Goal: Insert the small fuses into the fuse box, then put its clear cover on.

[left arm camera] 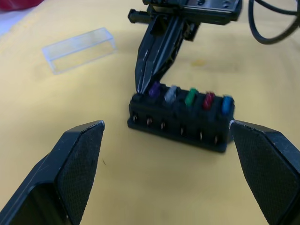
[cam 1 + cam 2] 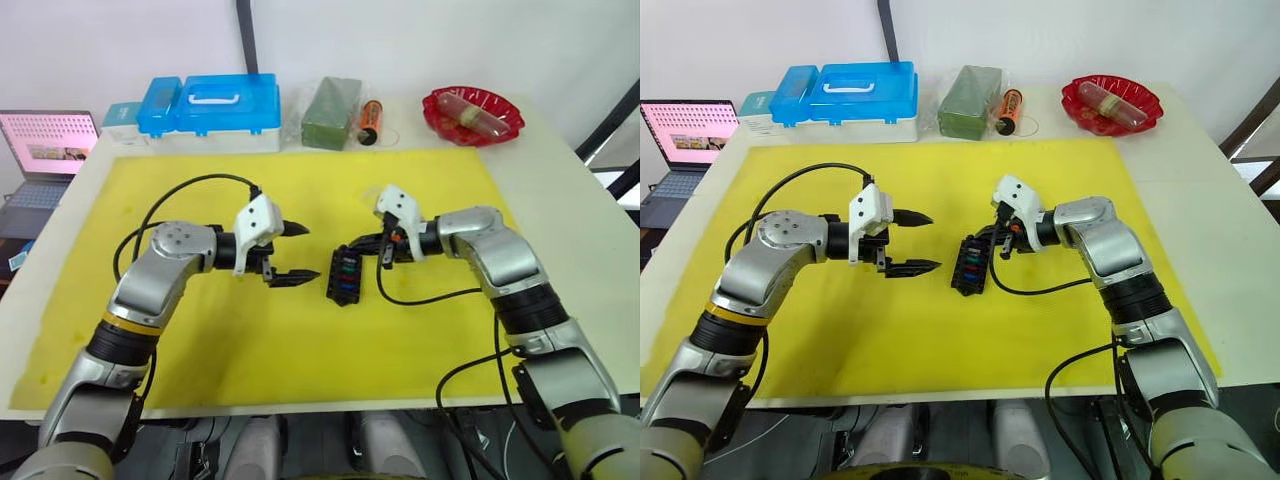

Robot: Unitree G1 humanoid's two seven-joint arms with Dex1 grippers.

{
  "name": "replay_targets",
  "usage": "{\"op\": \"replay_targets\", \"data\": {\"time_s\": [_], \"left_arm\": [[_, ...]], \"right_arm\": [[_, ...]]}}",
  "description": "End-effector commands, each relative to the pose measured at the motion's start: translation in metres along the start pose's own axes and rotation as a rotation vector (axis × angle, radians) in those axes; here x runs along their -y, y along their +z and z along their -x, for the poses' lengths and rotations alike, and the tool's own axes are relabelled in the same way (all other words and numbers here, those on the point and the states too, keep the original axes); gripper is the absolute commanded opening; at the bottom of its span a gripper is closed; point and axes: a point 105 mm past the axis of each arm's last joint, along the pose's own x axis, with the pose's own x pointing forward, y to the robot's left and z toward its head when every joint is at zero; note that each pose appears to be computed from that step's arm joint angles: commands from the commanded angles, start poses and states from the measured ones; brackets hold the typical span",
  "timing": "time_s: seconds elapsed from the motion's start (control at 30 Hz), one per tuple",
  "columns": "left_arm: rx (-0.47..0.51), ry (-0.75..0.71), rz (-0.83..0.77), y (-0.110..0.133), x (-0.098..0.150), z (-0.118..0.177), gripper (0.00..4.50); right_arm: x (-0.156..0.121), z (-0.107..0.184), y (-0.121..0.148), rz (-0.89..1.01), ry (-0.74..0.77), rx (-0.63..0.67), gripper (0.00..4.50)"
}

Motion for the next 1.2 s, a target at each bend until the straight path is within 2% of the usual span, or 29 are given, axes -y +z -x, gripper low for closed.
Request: {"op": "replay_targets", "data": {"time_s": [0.03,0.13,0.23,0.5,0.63,0.73,0.83,0.97,1.2], "left_arm": [[0.027,-0.005,-0.054,0.012,-0.003,-0.003,4.50],[0.034,-0.014,-0.059,0.013,-0.004,-0.005,4.50],[0.037,-0.033,-0.064,0.013,-0.004,-0.006,4.50],[-0.001,-0.059,-0.058,0.008,-0.011,0.006,4.50],[-0.056,-0.054,-0.018,0.007,-0.020,0.026,4.50],[-0.087,-0.012,-0.012,0.008,-0.028,0.044,4.50],[-0.100,-0.006,-0.012,0.011,-0.029,0.058,4.50],[-0.095,0.016,0.002,0.013,-0.028,0.063,4.50],[-0.069,0.009,0.024,0.011,-0.015,0.054,4.50]], "right_arm": [[0.000,0.012,0.030,0.034,-0.012,0.087,0.01],[0.001,0.024,0.046,0.030,-0.035,0.135,0.01],[0.002,0.038,0.050,0.027,-0.066,0.140,0.01],[0.000,0.084,0.029,0.088,-0.135,0.038,0.01],[-0.002,0.119,0.009,0.037,-0.162,-0.009,0.97],[-0.003,0.142,-0.002,0.001,-0.206,-0.028,2.07],[-0.007,0.147,-0.002,0.013,-0.214,-0.046,3.13],[-0.006,0.147,-0.008,-0.013,-0.224,-0.050,4.49],[-0.006,0.131,-0.007,-0.056,-0.218,-0.019,4.49]]}}
